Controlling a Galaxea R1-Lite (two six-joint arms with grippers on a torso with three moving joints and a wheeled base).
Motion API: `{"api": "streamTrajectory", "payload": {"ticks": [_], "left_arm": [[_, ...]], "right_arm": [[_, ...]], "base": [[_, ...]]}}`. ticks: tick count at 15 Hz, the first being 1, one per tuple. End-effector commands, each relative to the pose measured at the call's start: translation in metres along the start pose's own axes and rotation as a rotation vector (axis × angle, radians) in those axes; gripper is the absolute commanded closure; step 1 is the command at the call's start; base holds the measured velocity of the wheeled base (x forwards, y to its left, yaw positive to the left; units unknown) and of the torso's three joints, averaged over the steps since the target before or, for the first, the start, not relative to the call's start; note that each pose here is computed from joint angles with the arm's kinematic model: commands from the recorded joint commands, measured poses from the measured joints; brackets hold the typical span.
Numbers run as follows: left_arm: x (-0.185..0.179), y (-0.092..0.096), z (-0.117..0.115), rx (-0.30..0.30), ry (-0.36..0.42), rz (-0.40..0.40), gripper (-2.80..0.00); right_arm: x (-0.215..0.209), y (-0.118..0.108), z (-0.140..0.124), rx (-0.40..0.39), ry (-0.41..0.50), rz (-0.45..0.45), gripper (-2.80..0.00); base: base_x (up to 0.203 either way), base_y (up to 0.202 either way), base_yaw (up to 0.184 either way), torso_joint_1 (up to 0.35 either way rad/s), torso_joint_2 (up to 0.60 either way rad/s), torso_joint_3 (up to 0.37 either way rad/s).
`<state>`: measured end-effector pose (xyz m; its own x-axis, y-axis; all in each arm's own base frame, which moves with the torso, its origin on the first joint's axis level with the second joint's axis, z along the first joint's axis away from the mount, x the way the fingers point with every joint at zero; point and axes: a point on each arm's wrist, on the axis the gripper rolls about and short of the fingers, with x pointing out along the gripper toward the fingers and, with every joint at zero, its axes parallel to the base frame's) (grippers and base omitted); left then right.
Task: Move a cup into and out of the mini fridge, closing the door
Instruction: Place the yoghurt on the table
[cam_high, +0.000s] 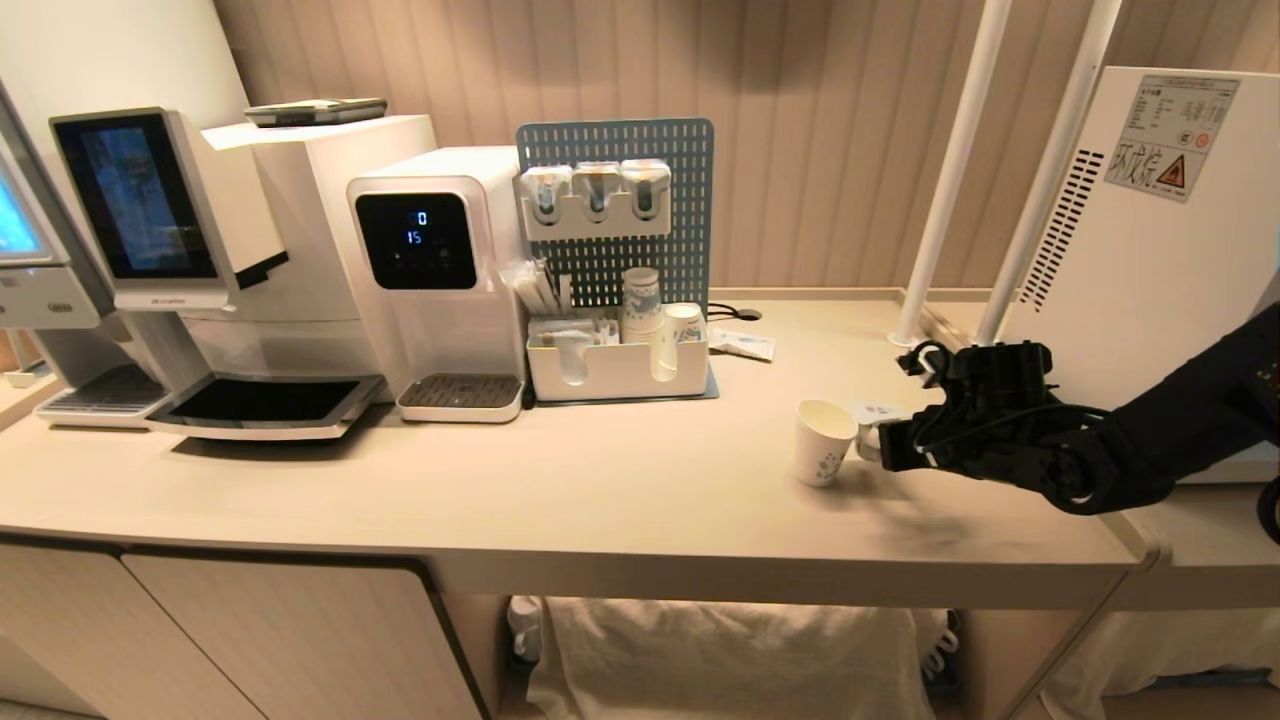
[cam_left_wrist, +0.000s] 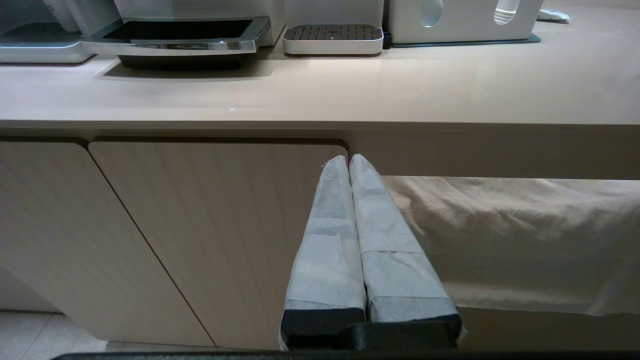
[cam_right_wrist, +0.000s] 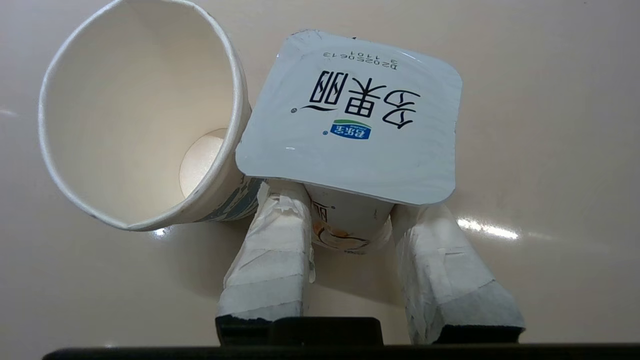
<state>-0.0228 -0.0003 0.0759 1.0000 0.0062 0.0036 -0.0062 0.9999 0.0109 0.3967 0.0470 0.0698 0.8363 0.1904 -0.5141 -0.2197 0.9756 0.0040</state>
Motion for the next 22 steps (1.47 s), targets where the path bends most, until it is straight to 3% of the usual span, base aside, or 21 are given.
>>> {"api": "streamTrajectory", "payload": {"ticks": [1, 7, 10, 14, 15, 19, 22], "left_arm": [[0.000, 0.000, 0.000, 0.000, 0.001, 0.000, 0.00], [0.000, 0.000, 0.000, 0.000, -0.001, 0.000, 0.00], [0.000, 0.000, 0.000, 0.000, -0.001, 0.000, 0.00], [0.000, 0.000, 0.000, 0.000, 0.001, 0.000, 0.00], [0.000, 0.000, 0.000, 0.000, -0.001, 0.000, 0.00], [0.000, 0.000, 0.000, 0.000, -0.001, 0.000, 0.00], [0.000, 0.000, 0.000, 0.000, -0.001, 0.000, 0.00]], "right_arm": [[0.012, 0.002, -0.010, -0.004, 0.012, 0.004, 0.00], [0.017, -0.012, -0.011, 0.005, -0.019, -0.029, 0.00], [0.018, -0.024, -0.014, 0.017, -0.009, -0.122, 0.00], [0.025, -0.028, -0.016, 0.020, -0.040, -0.143, 0.00], [0.025, -0.028, -0.015, 0.022, -0.059, -0.144, -2.80], [0.027, -0.028, -0.023, 0.021, -0.037, -0.141, -2.80], [0.018, -0.027, -0.015, 0.021, -0.060, -0.136, -2.80]], "base": [[0.000, 0.000, 0.000, 0.000, 0.00, 0.000], [0.000, 0.000, 0.000, 0.000, 0.00, 0.000], [0.000, 0.000, 0.000, 0.000, 0.00, 0.000], [0.000, 0.000, 0.000, 0.000, 0.00, 0.000], [0.000, 0.000, 0.000, 0.000, 0.00, 0.000], [0.000, 0.000, 0.000, 0.000, 0.00, 0.000], [0.000, 0.000, 0.000, 0.000, 0.00, 0.000]]}}
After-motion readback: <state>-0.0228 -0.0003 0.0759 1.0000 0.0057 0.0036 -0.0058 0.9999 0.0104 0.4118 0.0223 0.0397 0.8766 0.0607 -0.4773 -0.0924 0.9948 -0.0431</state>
